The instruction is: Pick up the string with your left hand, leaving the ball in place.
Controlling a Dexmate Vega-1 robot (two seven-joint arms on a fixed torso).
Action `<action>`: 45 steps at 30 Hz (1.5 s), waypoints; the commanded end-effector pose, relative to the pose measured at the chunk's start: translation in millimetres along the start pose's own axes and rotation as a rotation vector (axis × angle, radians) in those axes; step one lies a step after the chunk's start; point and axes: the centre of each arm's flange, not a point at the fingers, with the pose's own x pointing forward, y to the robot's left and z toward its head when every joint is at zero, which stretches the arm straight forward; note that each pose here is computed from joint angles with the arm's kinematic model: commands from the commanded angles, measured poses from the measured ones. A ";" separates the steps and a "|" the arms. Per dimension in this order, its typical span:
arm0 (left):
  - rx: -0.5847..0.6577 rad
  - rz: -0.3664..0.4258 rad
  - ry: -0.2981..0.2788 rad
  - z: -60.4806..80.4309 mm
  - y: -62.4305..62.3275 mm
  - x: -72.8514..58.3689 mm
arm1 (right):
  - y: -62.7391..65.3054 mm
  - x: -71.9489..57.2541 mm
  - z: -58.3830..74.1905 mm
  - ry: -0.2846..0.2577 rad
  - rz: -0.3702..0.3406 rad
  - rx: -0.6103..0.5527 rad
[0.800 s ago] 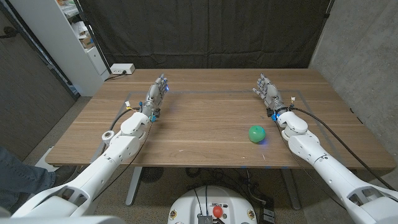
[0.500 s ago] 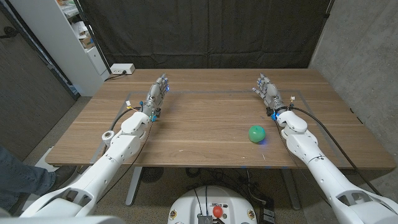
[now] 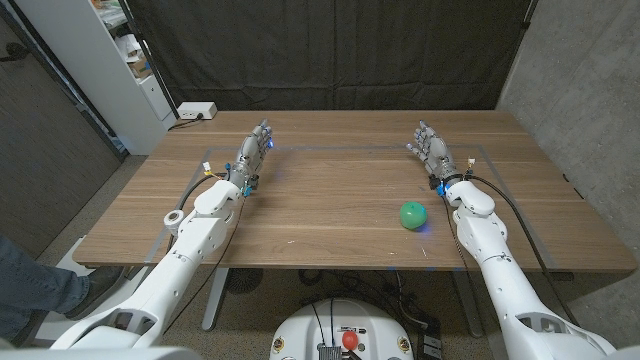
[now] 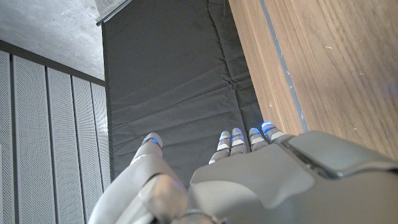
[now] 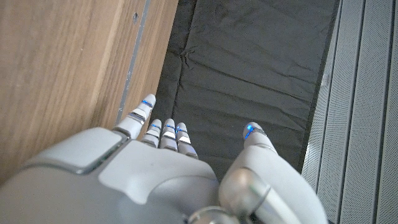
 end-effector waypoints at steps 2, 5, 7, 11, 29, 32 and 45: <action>0.012 0.003 0.002 4.7 2.9 -11.3 | -3.2 -7.2 -5.9 0.010 -0.011 0.000; 0.023 0.006 0.002 6.1 3.6 -14.5 | -2.5 -7.2 -5.1 0.006 -0.011 -0.001; 0.025 0.008 0.000 6.8 5.4 -17.4 | -2.0 -7.0 -4.9 0.007 -0.008 -0.002; 0.022 0.021 0.001 7.2 8.6 -22.3 | -0.6 -6.8 -5.4 0.010 -0.003 -0.003; 0.060 0.026 -0.021 17.6 11.9 -29.6 | -4.0 -9.0 -12.7 0.032 -0.001 -0.008; 0.057 0.026 -0.033 20.1 12.9 -31.6 | -4.6 -9.5 -13.0 0.033 -0.001 -0.011; 0.073 0.040 -0.061 28.6 21.3 -40.6 | -3.8 -10.9 -14.3 0.033 -0.006 -0.015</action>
